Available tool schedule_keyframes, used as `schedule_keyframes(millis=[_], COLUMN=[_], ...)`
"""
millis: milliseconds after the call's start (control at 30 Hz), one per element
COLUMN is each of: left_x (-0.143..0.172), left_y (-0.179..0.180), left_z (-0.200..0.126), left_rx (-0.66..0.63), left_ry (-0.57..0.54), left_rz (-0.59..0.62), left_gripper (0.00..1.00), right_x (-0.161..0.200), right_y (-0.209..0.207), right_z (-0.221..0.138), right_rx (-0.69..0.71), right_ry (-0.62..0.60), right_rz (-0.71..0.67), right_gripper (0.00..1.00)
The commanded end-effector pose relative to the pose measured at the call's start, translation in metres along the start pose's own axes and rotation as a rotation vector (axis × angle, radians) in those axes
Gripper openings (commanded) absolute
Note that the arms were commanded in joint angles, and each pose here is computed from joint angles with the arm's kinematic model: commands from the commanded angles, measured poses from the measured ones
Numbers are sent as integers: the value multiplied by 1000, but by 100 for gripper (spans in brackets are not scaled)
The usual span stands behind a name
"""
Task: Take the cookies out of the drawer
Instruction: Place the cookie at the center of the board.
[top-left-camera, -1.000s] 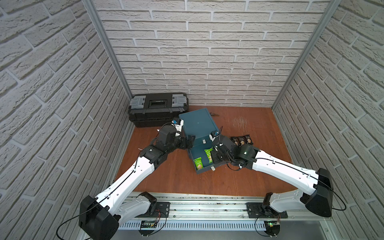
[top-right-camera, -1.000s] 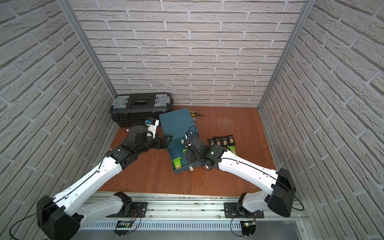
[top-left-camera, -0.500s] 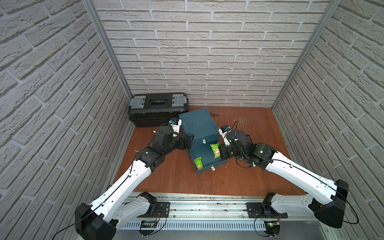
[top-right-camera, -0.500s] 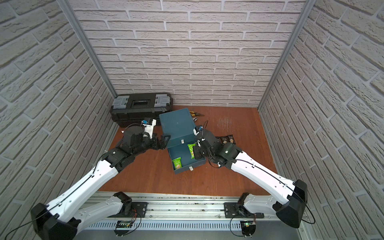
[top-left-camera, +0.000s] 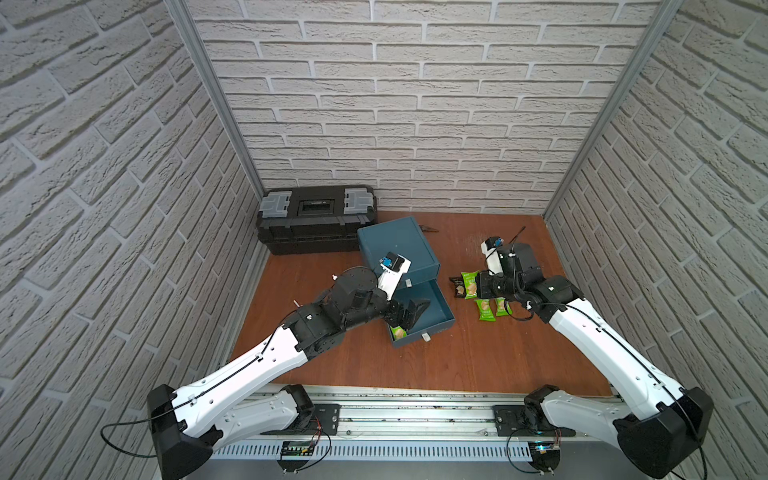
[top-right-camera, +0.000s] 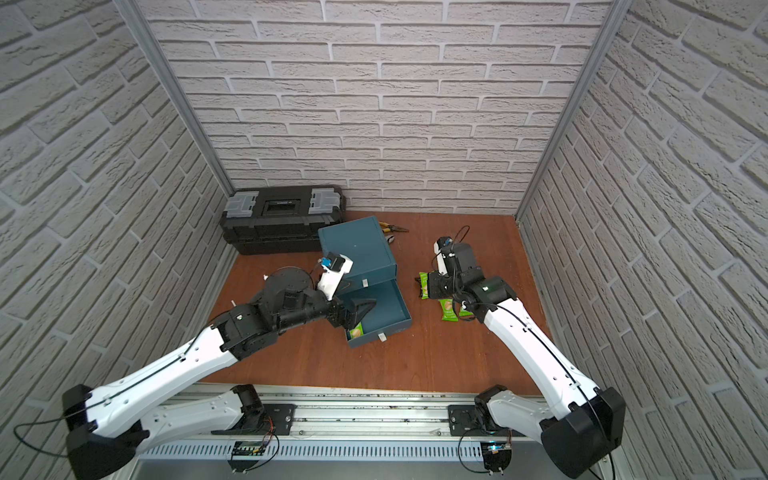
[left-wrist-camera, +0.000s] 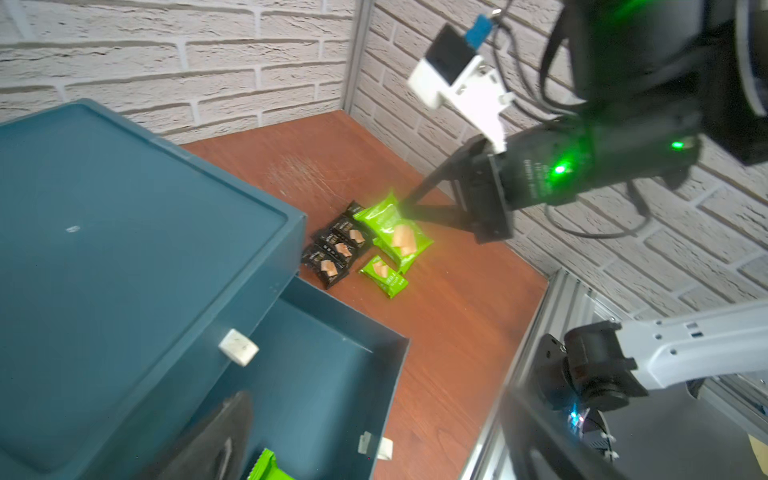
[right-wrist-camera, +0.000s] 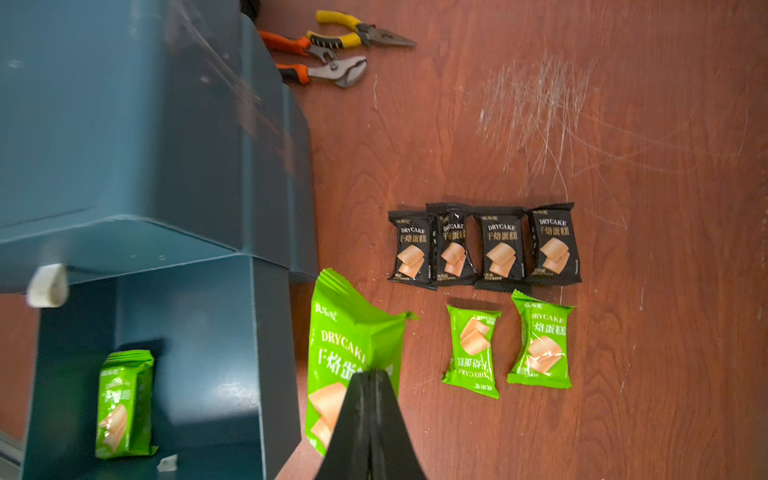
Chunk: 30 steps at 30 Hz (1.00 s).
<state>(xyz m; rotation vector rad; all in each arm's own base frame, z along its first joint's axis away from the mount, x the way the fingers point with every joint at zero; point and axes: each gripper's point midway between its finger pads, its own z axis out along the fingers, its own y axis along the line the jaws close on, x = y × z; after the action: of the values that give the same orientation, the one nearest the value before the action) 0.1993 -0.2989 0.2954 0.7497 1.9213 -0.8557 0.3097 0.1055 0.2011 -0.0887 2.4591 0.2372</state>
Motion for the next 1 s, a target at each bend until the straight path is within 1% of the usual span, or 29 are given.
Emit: schedule_keyframes(millis=[0, 67, 167, 267, 367, 500, 733, 967], left_x=[3, 14, 20, 20, 17, 17, 19, 18], left_y=[-11, -14, -12, -7, -2, 2, 6, 4], left_z=[11, 15, 14, 7, -1, -6, -7, -7], left_rx=[20, 15, -17, -45, -71, -94, -112, -105], left_ry=[-13, 22, 38, 24, 2, -2, 3, 4], left_rz=[19, 29, 37, 38, 47, 64, 65, 68], left_gripper=[99, 99, 99, 99, 99, 98, 98, 99], right_x=[0, 10, 29, 47, 58, 61, 65, 62], right_y=[-7, -15, -24, -33, -43, -51, -55, -71], right_z=[22, 38, 60, 78, 94, 110, 130, 133], right_rx=[-19, -15, -15, 7, 41, 68, 70, 134], right_ry=[9, 55, 121, 160, 186, 203, 245, 261], right_rz=[1, 17, 40, 51, 58, 49, 65, 70], right_gripper=[2, 2, 2, 2, 2, 2, 2, 2])
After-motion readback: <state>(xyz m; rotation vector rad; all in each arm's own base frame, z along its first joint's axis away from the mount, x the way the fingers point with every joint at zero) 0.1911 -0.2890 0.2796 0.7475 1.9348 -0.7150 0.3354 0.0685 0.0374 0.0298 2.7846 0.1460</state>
